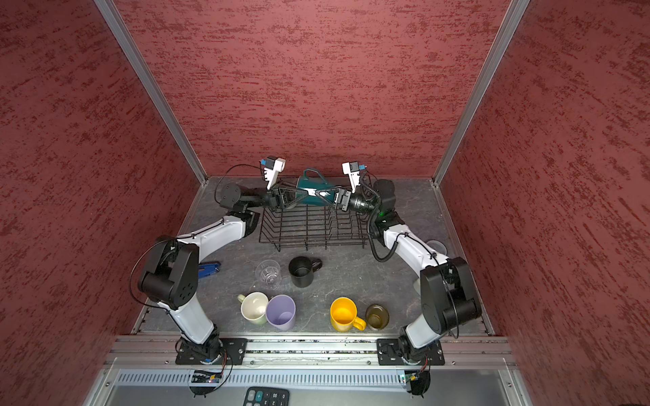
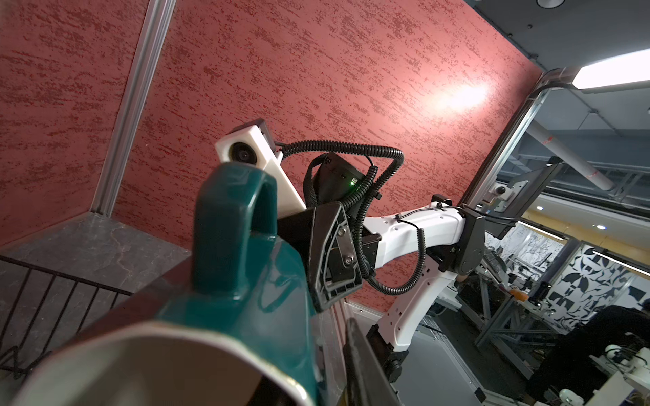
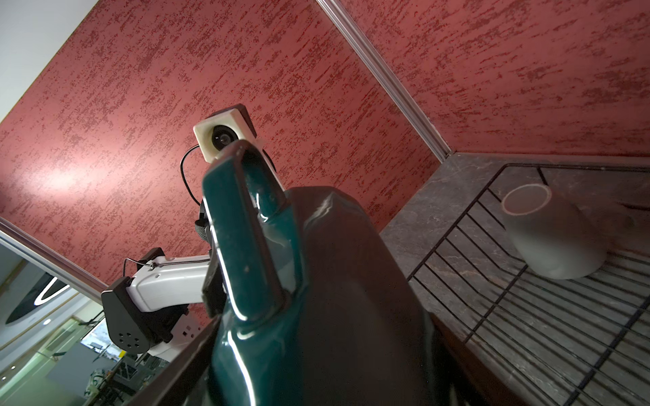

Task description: Load the cups into the dish rack

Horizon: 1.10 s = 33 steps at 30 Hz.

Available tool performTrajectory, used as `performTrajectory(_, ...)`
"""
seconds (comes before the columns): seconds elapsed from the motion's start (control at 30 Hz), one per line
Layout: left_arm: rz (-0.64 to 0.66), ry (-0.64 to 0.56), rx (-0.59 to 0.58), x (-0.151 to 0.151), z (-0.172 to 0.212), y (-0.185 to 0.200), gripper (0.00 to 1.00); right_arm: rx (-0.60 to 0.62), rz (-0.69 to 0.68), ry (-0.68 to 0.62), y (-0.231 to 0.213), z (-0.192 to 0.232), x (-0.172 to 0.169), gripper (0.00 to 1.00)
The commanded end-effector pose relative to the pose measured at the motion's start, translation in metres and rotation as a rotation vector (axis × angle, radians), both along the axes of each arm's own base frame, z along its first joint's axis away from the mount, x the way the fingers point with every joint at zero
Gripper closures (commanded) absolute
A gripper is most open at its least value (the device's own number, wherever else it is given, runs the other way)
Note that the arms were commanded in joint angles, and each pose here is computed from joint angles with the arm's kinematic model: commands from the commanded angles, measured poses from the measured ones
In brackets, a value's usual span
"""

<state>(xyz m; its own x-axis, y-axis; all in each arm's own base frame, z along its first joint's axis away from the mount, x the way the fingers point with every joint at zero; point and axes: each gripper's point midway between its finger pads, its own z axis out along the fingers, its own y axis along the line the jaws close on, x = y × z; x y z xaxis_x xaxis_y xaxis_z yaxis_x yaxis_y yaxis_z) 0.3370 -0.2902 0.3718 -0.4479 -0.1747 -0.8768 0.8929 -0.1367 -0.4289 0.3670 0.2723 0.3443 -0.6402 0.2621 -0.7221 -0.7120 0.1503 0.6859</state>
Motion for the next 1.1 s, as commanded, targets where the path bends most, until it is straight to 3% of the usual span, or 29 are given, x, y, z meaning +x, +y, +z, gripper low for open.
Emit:
performTrajectory(0.0,-0.014,-0.127,-0.05,-0.019,0.034,-0.001,0.59,0.006,0.007,-0.066,0.002,0.023,-0.011,0.68)
performTrajectory(0.13,-0.009,-0.135,-0.048,-0.019,0.036,-0.001,0.41,-0.001,-0.003,-0.081,0.001,0.027,-0.013,0.73)
performTrajectory(0.47,0.022,-0.163,-0.02,-0.022,0.035,0.001,0.19,-0.023,-0.041,-0.101,-0.004,0.037,-0.016,0.89)
performTrajectory(0.57,0.035,-0.165,-0.022,-0.021,0.036,0.003,0.0,-0.02,-0.048,-0.131,-0.007,0.049,-0.024,0.92)
performTrajectory(0.83,0.077,-0.156,-0.031,-0.014,0.039,0.013,0.0,-0.037,-0.071,-0.137,-0.011,0.053,-0.028,0.98)
performTrajectory(1.07,0.186,-0.146,0.0,-0.001,0.039,0.029,0.0,-0.188,-0.198,-0.12,-0.028,0.051,-0.025,0.99)
